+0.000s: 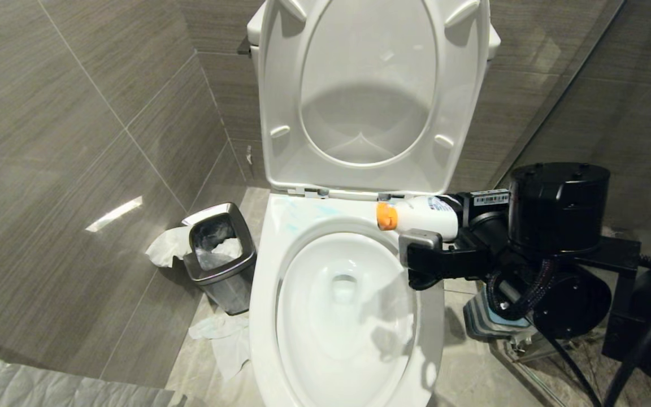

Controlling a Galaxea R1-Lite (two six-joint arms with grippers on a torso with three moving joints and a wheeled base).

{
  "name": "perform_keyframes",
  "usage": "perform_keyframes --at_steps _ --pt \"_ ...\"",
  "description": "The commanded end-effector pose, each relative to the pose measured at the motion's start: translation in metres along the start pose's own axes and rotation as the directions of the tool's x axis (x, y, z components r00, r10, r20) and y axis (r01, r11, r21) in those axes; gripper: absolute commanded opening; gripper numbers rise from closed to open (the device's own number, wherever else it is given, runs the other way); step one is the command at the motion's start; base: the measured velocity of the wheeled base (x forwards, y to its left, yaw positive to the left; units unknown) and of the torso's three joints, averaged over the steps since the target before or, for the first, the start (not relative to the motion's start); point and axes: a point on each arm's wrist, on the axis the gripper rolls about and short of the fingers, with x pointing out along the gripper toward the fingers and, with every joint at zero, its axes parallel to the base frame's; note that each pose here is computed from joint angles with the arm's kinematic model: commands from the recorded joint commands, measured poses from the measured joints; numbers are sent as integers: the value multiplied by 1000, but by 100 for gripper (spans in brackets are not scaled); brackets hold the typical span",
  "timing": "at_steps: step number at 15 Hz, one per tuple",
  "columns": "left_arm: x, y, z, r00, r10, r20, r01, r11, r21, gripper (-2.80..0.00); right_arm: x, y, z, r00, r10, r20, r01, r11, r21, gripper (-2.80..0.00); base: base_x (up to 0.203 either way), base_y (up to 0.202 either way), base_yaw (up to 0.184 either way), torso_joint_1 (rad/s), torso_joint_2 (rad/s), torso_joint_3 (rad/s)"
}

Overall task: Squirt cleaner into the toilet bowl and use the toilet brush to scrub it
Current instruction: Pour in the cleaning agent

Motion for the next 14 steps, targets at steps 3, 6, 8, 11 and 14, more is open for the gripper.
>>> perform_keyframes --at_steps 3,6,8,11,14 --pt "0 0 0 1000 0 -2 0 1000 0 -280 4 -5 14 1000 -18 6 18 999 -43 -280 0 0 0 0 0 0" --pt "0 0 0 1000 1 -2 -1 1000 0 -280 5 -4 15 1000 -14 5 14 998 -61 -280 0 0 0 0 0 0" --pt "0 0 0 1000 1 -2 -1 1000 0 -280 4 -4 14 1000 -17 -15 15 996 -83 -280 0 0 0 0 0 0" --pt "0 0 0 1000 1 -2 -1 1000 0 -280 3 -3 15 1000 -16 -26 13 992 -122 -280 0 0 0 0 0 0" --pt "0 0 0 1000 2 -2 -2 1000 0 -280 3 -5 15 999 -22 -44 15 988 -153 -280 0 0 0 0 0 0"
